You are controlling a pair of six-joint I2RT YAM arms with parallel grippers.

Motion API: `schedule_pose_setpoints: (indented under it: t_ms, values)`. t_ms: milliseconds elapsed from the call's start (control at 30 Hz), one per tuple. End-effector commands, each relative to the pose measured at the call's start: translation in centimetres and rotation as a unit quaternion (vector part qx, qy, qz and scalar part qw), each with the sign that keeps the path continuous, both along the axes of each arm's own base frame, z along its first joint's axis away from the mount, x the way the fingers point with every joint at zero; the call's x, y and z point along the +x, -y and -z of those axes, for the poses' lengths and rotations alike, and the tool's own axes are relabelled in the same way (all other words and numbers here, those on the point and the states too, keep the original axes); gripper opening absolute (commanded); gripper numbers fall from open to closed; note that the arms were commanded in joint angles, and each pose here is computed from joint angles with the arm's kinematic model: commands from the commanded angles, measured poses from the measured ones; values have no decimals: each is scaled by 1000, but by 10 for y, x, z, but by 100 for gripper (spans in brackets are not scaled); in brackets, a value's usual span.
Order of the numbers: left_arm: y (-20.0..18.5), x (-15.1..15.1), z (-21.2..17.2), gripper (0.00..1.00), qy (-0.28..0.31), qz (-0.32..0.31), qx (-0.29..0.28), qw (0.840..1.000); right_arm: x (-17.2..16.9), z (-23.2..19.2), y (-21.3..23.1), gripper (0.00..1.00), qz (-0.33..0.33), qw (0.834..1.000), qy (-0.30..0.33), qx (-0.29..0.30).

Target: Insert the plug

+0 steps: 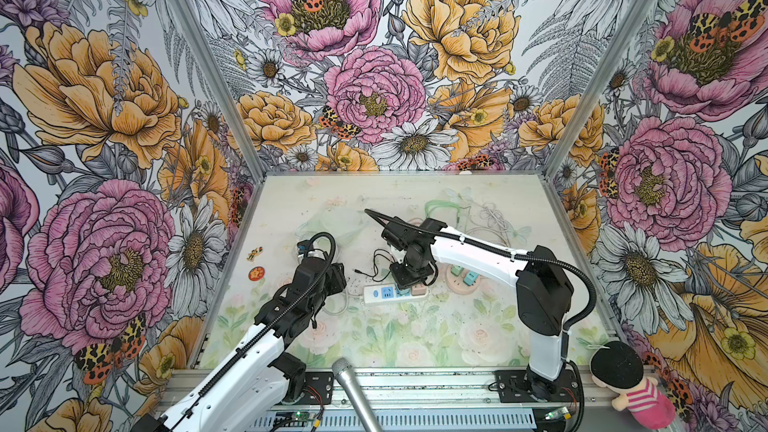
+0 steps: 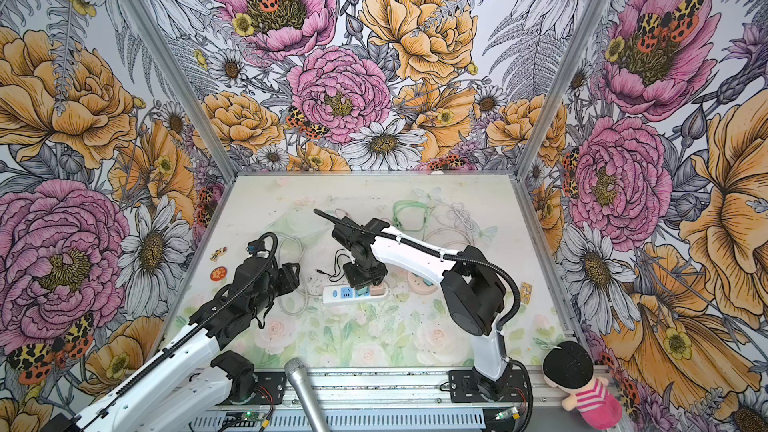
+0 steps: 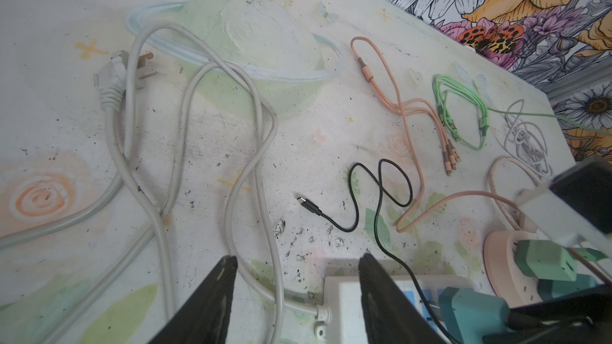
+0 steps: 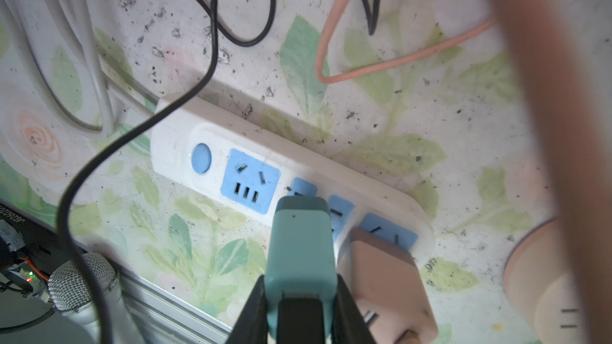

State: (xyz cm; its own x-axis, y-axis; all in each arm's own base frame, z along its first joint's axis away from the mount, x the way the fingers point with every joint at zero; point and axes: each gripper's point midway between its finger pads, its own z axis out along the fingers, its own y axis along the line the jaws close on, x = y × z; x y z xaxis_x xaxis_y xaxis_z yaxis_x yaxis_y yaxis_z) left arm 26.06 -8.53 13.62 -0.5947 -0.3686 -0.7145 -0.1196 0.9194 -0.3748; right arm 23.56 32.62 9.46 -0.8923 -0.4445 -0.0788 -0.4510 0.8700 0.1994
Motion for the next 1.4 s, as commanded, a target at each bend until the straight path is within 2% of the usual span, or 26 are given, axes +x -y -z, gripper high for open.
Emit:
schedule_pose_setpoints:
  t_ms: [0,567,900,1100,1367]
  values:
    - [0,0,1,62,4,-4,-15,1000,-2,4,-7,0,2,1000,-2,5]
    - [4,-4,-7,62,9,7,-41,999,-9,26,12,0,17,999,-7,-42]
    - [5,-4,-7,62,7,6,-47,999,-5,23,9,0,30,998,-6,-48]
    - [6,-5,-8,62,7,8,-56,998,-6,36,12,0,33,996,-15,-83]
    - [7,-7,-9,62,6,10,-65,998,-10,49,7,0,48,994,-35,-94]
